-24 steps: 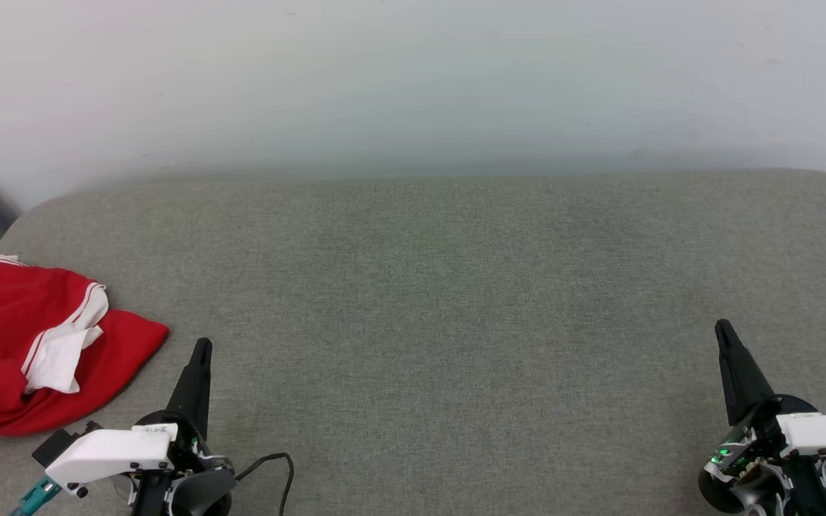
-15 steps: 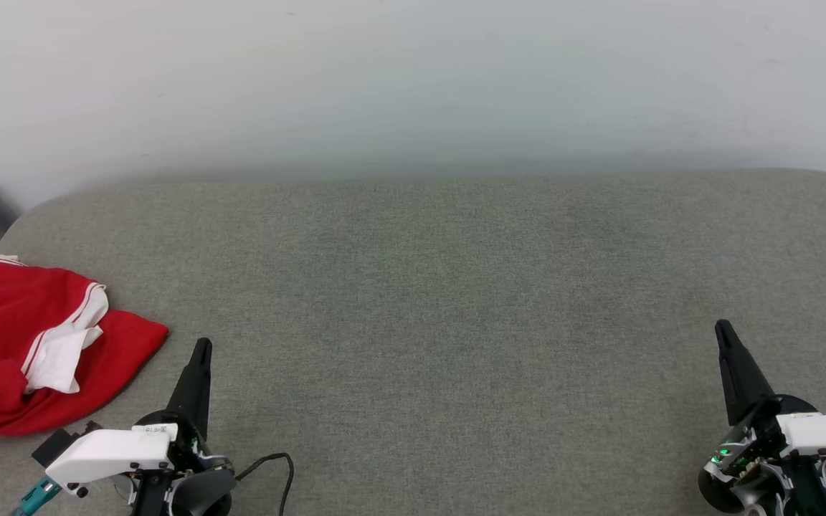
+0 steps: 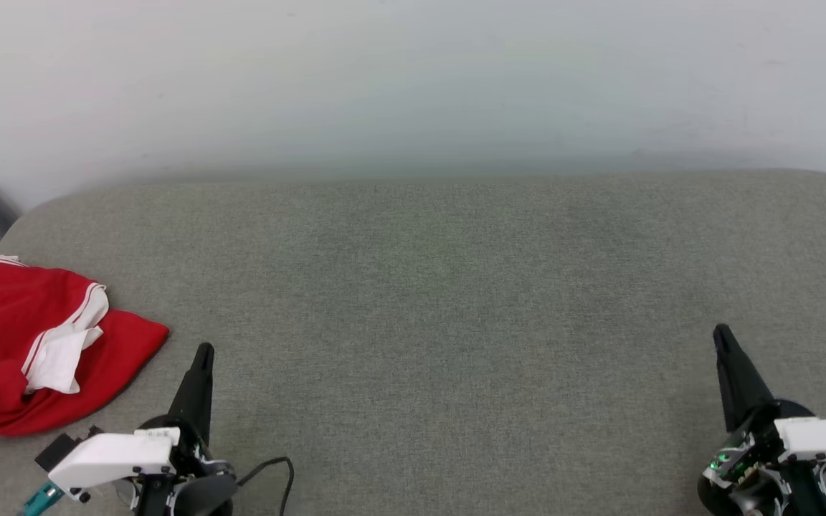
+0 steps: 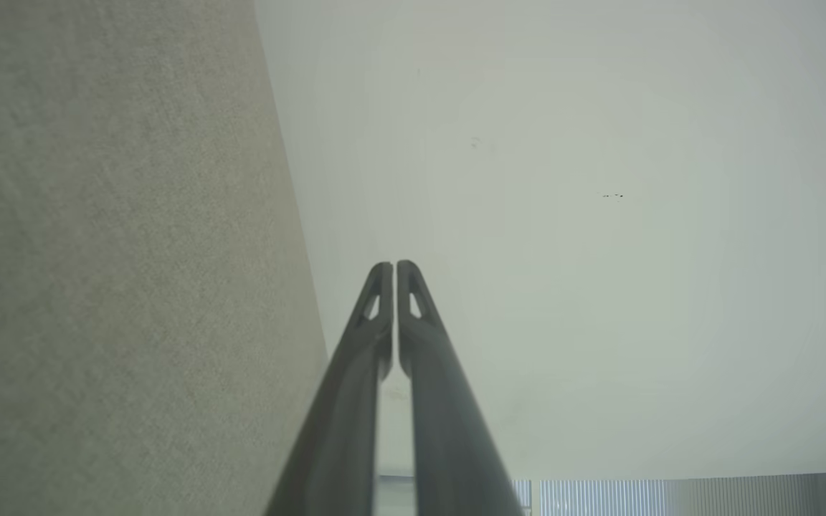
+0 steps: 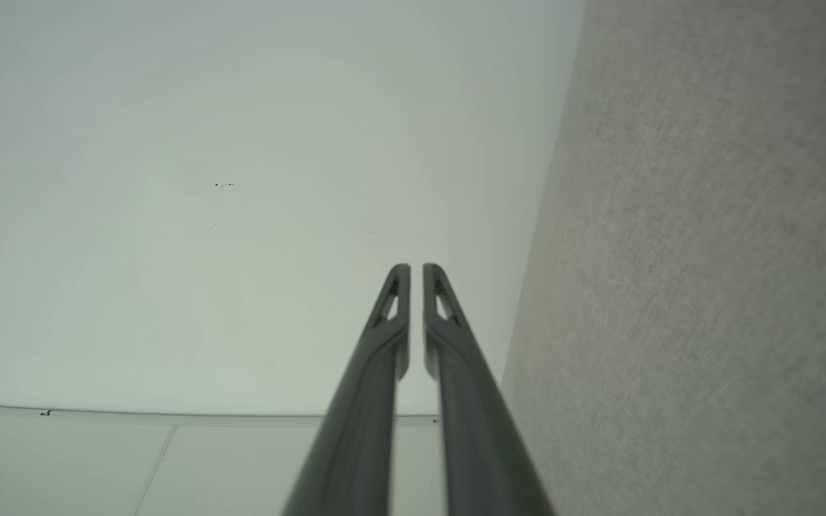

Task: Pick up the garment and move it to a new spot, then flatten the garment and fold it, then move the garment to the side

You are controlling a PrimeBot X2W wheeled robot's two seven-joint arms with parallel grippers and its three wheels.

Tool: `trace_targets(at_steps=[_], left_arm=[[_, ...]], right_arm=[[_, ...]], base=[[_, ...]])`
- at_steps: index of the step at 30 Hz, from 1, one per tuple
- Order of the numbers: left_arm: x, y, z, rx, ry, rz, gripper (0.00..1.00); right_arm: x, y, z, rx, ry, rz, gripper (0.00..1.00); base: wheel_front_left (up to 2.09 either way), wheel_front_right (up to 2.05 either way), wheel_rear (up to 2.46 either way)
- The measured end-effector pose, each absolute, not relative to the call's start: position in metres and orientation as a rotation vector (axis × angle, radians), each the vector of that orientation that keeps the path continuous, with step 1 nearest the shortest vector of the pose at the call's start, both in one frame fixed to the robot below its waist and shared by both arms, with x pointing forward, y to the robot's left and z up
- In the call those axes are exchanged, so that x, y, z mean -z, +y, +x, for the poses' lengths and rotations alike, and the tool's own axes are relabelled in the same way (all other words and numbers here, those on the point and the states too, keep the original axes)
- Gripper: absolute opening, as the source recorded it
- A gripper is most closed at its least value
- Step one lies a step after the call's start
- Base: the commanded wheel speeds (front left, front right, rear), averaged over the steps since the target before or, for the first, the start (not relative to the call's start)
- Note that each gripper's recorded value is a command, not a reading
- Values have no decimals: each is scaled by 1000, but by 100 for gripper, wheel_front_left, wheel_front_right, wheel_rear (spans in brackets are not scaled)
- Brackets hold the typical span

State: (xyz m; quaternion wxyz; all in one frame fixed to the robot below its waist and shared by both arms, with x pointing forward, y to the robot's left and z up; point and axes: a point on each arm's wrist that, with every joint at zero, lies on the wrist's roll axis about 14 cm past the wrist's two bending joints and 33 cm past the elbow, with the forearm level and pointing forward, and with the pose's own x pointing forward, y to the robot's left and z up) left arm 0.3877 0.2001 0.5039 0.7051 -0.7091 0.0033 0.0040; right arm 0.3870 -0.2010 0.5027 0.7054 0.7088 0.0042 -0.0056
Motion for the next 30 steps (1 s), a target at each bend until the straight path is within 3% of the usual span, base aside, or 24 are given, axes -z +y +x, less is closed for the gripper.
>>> trace_targets(at_steps=[16,30], left_arm=[[-501,185,385,-6,23,-1513,100],[-517,177,388,36,-13,-1217,100]], right_arm=[[-497,-197,382,34,14,1501,100],[-511,-197,384,13,-24,1198,100]], base=[[0,0,0],[0,0,0]])
